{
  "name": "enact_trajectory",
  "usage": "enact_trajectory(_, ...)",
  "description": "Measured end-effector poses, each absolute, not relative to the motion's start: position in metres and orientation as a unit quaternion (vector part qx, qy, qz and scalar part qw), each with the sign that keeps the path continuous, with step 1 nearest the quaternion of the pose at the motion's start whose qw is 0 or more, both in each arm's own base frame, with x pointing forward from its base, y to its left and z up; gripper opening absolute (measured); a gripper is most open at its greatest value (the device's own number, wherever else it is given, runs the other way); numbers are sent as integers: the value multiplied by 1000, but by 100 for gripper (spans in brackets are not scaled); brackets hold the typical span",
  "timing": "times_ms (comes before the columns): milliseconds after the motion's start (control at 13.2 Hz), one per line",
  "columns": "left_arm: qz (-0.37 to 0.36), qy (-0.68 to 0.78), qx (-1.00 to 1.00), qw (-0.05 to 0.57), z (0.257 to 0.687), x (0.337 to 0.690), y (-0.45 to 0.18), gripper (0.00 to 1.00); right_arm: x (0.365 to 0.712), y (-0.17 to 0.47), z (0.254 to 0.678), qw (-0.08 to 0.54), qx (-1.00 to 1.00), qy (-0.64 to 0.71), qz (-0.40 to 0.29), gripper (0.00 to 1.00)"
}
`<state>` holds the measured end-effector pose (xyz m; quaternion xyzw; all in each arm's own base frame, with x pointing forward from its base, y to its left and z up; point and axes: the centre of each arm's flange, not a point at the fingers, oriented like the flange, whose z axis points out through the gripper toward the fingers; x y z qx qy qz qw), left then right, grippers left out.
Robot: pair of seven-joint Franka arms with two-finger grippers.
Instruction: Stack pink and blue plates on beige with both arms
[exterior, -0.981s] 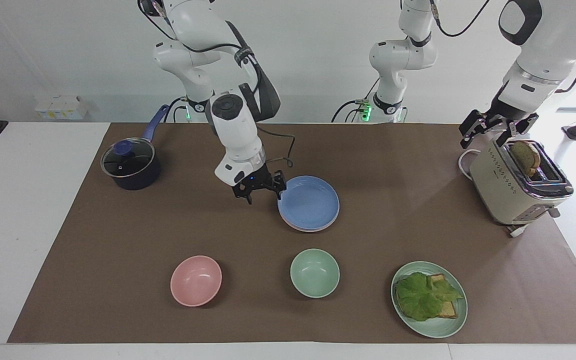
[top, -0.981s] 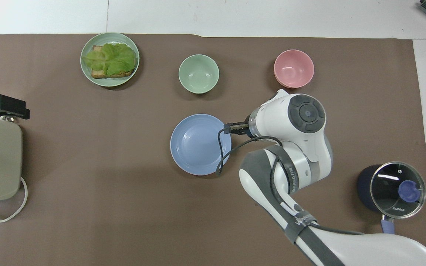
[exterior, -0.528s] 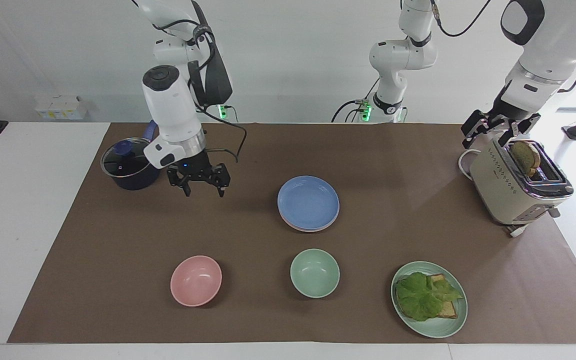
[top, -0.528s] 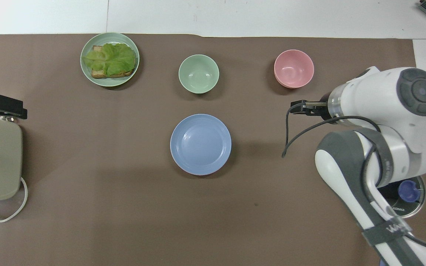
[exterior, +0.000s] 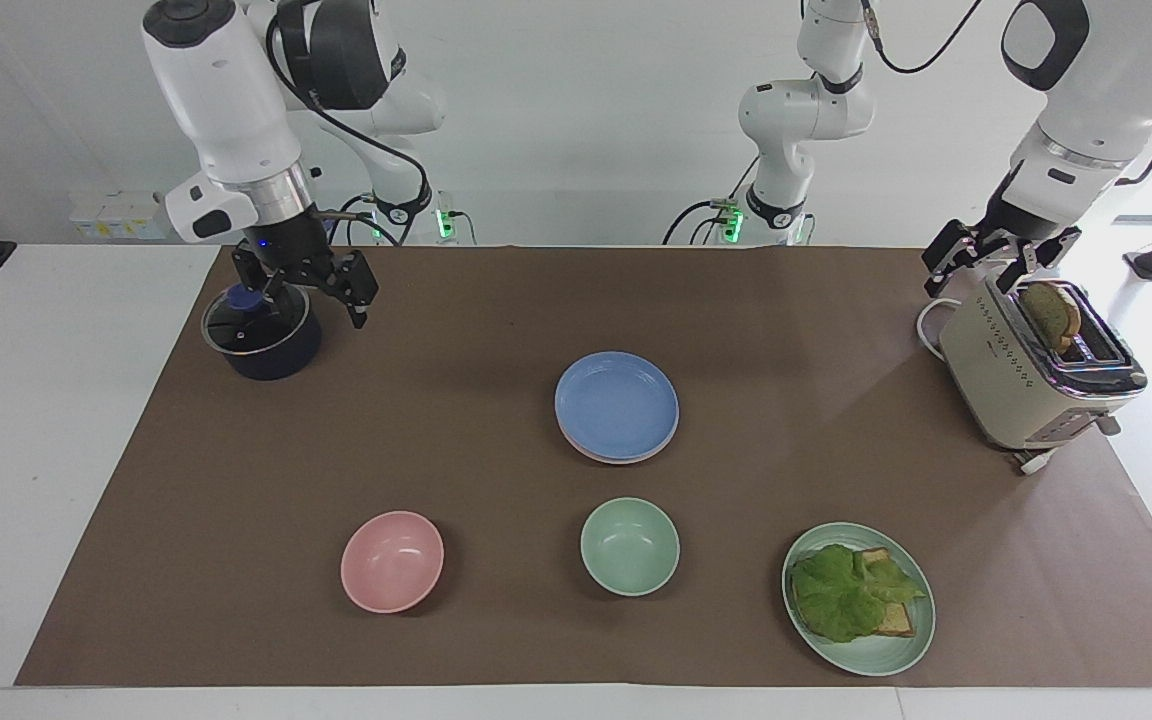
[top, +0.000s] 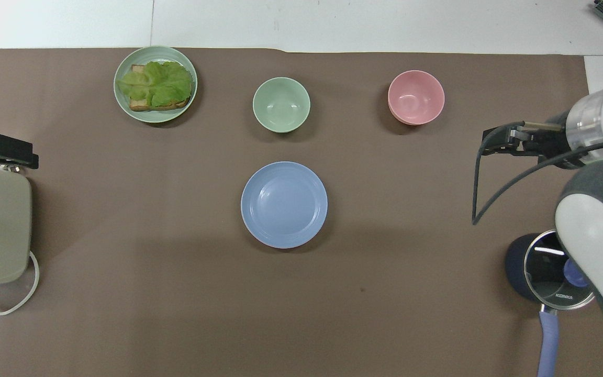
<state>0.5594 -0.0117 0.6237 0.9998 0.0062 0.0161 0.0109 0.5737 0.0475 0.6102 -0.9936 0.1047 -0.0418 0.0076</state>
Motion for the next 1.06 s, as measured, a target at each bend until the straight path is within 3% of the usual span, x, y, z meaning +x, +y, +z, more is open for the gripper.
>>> enact_trajectory(528, 16, 6, 1000, 11, 624, 559, -12, 100, 559, 36, 636, -12, -998, 68, -8, 100)
enact_trajectory(1057, 16, 6, 1000, 11, 624, 559, -12, 100, 548, 37, 637, -13, -998, 65, 0, 100)
